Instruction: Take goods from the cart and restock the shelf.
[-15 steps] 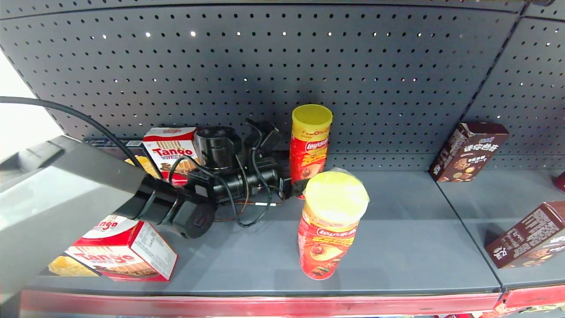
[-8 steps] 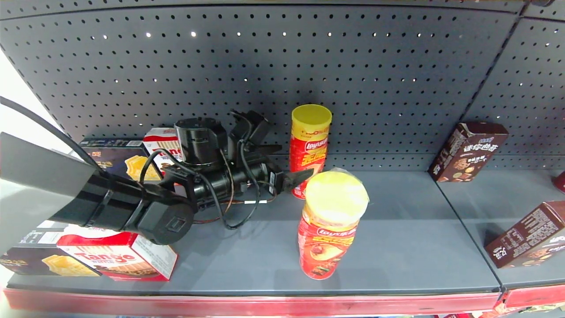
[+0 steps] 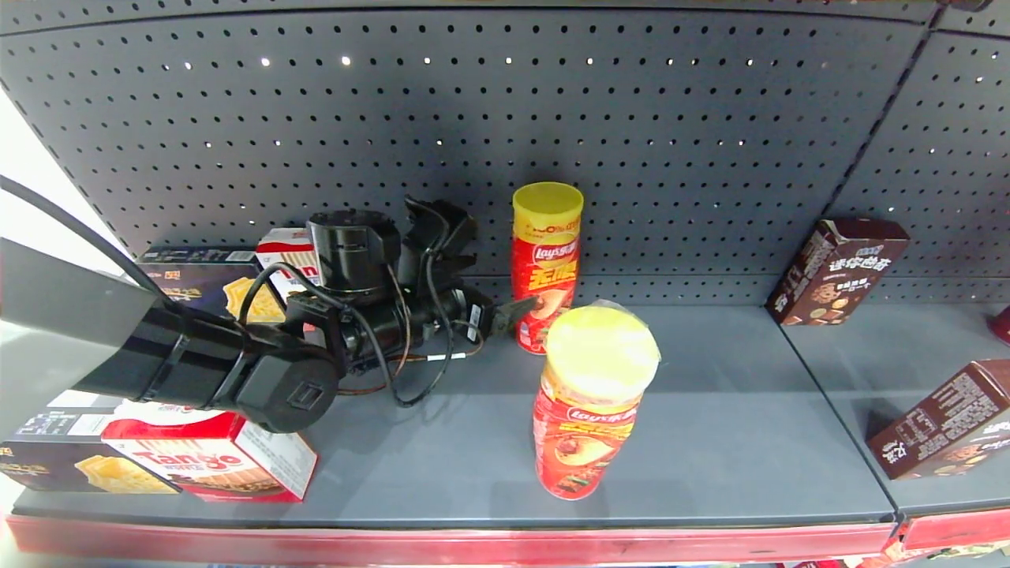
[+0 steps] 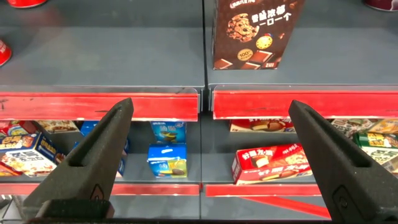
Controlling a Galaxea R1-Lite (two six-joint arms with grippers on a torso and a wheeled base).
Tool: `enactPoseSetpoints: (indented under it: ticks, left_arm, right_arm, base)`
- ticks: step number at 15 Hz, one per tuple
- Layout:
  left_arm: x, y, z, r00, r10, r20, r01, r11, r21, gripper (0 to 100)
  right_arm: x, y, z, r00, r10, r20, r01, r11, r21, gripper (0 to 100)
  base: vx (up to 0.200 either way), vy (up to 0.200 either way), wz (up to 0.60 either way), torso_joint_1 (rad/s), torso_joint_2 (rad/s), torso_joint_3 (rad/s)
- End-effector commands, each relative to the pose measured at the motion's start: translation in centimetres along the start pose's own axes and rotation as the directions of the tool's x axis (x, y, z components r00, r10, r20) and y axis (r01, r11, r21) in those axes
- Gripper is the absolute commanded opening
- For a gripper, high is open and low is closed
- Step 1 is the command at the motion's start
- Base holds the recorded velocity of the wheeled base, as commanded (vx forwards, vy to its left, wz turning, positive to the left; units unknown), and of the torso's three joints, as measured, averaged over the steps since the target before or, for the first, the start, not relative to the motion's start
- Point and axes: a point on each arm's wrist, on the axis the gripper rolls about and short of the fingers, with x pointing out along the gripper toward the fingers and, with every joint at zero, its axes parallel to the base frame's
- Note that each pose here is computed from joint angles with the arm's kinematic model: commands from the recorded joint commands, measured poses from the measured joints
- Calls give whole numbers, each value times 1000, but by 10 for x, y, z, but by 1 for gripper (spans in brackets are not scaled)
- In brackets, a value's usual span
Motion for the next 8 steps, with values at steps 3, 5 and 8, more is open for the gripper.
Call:
enactPoseSetpoints:
  ticks: [3,5,8]
  left_arm:
    - [0,1,0,1000,14,-1,-14,1000,0,100]
    - [0,1,0,1000,13,1,-13,1000,1,100]
    - [-9,-4,10,1000,4,22,-5,999,34,100]
  right_arm:
    - [0,0,0,1000,1,-1,-1,1000,-1,100]
    - [0,0,0,1000,-1,-1,1,1000,-1,100]
    - [0,0,0,1000,1,-1,-1,1000,-1,100]
  base:
    - [0,0,0,0,0,0]
    - [0,0,0,0,0,0]
    - [0,0,0,0,0,0]
